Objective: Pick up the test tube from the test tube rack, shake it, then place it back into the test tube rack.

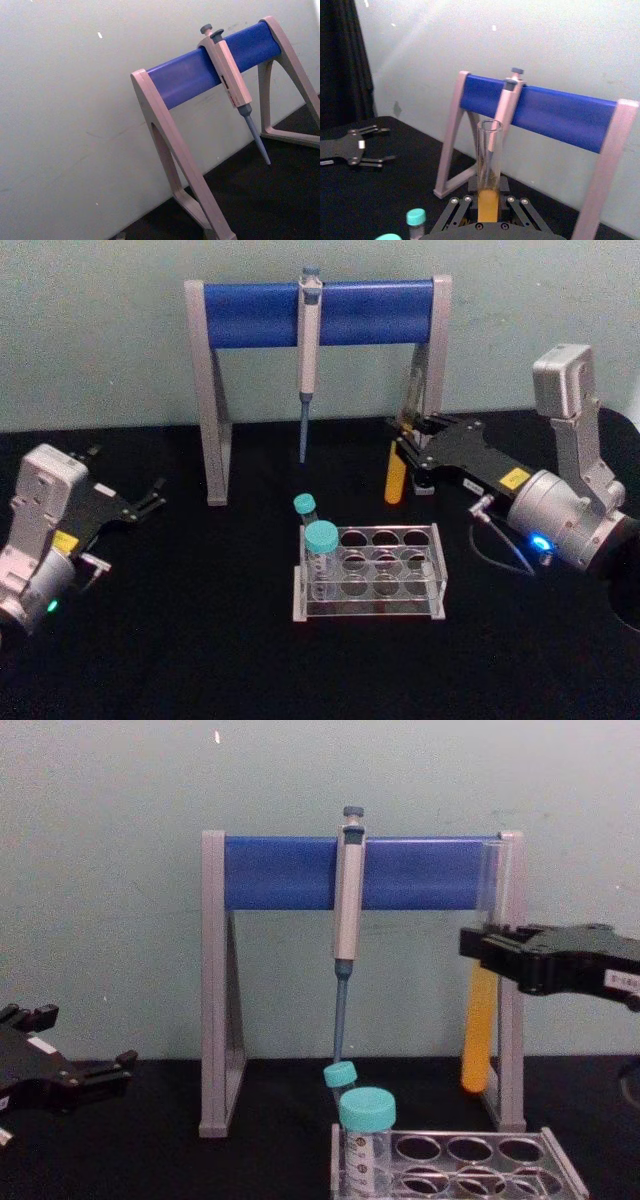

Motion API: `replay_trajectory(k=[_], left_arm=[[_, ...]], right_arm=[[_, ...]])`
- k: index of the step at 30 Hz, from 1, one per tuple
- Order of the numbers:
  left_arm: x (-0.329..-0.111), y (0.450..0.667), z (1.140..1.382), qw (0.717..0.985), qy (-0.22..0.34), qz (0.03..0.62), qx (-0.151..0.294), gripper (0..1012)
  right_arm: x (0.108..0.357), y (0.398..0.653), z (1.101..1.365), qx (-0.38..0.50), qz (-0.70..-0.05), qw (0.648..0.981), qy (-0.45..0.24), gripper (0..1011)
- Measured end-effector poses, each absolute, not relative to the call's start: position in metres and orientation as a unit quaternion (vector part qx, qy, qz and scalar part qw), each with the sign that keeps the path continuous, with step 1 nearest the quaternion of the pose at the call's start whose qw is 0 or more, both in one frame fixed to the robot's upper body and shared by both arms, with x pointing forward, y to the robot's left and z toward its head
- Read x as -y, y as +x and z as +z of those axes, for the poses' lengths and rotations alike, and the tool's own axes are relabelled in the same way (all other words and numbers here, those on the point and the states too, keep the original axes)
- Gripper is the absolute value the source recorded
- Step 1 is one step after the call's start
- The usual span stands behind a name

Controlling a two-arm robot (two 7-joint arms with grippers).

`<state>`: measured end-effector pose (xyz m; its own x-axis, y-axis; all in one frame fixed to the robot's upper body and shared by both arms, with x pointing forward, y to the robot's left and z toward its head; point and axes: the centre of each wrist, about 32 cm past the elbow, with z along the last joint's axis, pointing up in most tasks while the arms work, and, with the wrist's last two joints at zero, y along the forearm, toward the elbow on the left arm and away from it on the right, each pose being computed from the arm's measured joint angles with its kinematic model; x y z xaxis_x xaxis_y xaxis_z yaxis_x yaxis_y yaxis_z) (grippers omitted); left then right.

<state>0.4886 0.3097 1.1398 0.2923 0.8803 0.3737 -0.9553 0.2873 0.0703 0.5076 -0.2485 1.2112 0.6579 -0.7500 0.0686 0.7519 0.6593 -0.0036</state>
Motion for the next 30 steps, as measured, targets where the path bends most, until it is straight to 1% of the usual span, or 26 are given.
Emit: replay_trajectory(k=[8,16,24,30], left_arm=[[-0.31,0.489,1.14,0.791,0.142,0.58,0.132,1001],[-0.31,0.489,1.14,0.791,0.142,0.58,0.132,1001],[-0.31,0.489,1.14,0.791,0.141,0.58,0.132,1001],[-0.31,0.489,1.14,0.791,0.142,0.58,0.132,1001]], right_arm=[[0.263,0.501,1.21,0.027,-0.429,0.903,-0.014,226],[0.269,0.482,1.209,0.025,-0.419,0.907,-0.016,226],[0.264,0.467,1.21,0.029,-0.394,0.918,-0.019,226],[0.253,0.466,1.21,0.027,-0.373,0.927,-0.015,226]])
